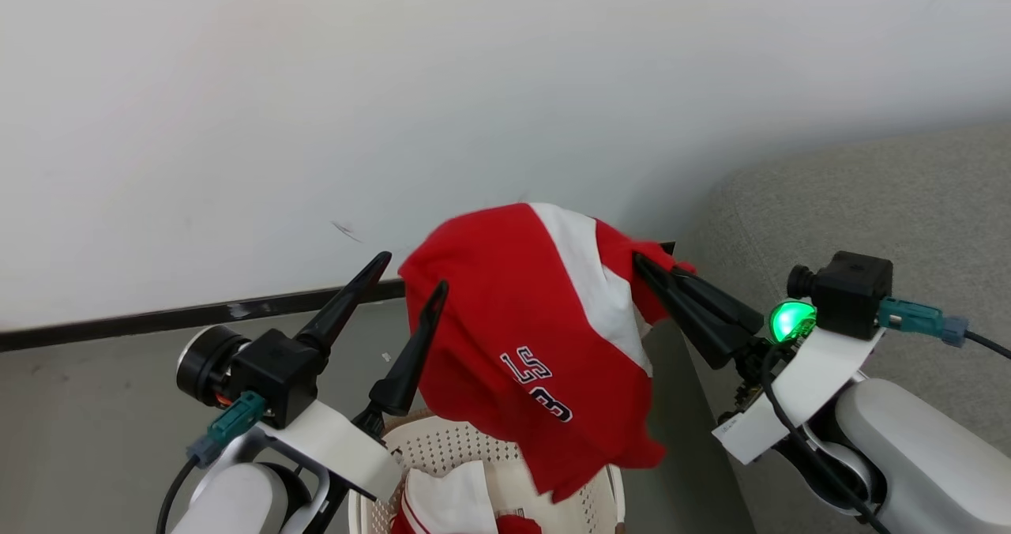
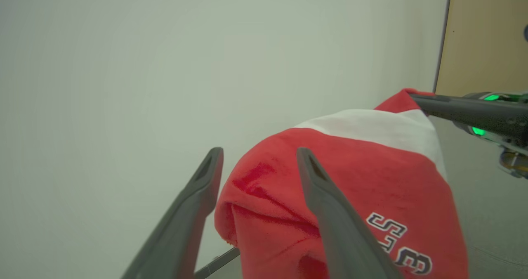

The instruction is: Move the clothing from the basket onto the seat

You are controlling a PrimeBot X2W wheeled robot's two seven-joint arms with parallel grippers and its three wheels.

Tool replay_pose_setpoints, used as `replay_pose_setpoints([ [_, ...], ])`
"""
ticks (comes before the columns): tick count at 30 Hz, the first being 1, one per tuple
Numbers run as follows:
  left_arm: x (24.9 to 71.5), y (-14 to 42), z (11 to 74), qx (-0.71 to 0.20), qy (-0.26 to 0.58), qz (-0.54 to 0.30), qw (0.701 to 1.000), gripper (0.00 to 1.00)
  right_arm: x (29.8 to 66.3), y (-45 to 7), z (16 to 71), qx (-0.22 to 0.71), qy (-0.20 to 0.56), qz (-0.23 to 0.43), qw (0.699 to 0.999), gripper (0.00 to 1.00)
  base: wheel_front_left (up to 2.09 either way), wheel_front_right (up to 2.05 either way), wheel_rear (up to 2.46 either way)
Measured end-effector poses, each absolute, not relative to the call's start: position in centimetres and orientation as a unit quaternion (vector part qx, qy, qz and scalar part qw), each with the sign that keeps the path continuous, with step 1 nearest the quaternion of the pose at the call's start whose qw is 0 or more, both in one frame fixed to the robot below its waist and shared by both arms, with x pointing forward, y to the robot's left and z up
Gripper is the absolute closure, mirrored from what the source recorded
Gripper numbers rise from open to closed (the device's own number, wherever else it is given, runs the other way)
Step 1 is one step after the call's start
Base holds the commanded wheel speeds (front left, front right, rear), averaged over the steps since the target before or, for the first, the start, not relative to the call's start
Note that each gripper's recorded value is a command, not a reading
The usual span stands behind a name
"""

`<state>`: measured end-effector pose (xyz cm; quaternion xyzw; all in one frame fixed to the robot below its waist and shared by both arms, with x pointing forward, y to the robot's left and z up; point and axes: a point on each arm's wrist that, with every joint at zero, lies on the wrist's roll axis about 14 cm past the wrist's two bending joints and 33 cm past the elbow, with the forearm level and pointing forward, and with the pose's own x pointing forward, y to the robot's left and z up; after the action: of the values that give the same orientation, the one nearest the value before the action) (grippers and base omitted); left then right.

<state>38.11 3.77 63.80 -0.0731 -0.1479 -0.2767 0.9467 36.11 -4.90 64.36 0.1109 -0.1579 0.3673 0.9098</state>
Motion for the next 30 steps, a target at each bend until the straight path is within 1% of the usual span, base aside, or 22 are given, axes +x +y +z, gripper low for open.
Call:
replay_pose_setpoints([
  [11, 37.1, 0.4, 62.9, -0.102, -0.138, -0.324, 0.930, 0.00, 36.1, -11.2, 63.5, 0.073, -0.167, 0.278, 0.943, 1.00, 0.00, 0.00, 0.00],
  [18, 35.5, -2.9, 61.6, -0.109, -0.118, -0.378, 0.912, 0.00, 35.4, -16.9, 62.9, 0.056, -0.170, 0.193, 0.965, 1.00, 0.00, 0.00, 0.00],
  [22, 34.6, -4.8, 61.3, -0.114, -0.110, -0.406, 0.900, 0.00, 34.3, -19.2, 62.8, 0.049, -0.176, 0.156, 0.971, 1.00, 0.00, 0.00, 0.00],
  [30, 33.4, -7.3, 60.4, -0.119, -0.094, -0.444, 0.883, 0.00, 32.5, -21.7, 63.1, 0.036, -0.188, 0.114, 0.975, 1.00, 0.00, 0.00, 0.00],
])
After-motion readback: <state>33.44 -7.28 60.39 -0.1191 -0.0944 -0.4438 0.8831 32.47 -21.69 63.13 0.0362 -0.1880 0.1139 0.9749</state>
